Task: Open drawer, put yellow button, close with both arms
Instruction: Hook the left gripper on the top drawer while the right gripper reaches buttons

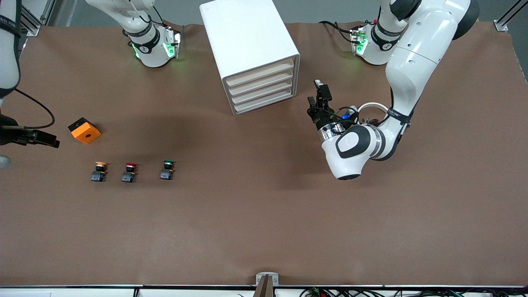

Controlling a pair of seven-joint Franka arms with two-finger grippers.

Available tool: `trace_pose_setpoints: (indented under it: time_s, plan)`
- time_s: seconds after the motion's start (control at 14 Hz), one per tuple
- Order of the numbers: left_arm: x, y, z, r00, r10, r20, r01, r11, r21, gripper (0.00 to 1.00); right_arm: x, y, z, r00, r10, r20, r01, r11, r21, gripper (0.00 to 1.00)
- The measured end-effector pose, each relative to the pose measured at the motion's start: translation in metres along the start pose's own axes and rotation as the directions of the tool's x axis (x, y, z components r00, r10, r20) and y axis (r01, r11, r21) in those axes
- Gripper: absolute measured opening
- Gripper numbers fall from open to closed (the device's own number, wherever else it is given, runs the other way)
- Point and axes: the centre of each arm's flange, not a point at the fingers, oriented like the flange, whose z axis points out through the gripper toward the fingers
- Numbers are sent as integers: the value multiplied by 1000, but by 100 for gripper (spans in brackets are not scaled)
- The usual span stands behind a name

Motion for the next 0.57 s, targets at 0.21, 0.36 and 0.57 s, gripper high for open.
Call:
trace_pose_setpoints:
  time_s: [0.21, 0.36, 0.57]
  plan:
    - [-12, 4, 11, 1000, -24, 16, 23, 998, 50, 100, 4, 11, 49, 999, 18, -37, -18, 1000, -2, 100]
    - [-16, 9, 18, 998, -58, 11, 57, 996, 73, 100, 2, 20, 84, 997, 30, -72, -30, 1000, -4, 100]
    - [-20, 14, 28, 996, -93, -9, 93, 991, 97, 100, 4, 16, 132, 994, 21, -108, -22, 1000, -9, 100]
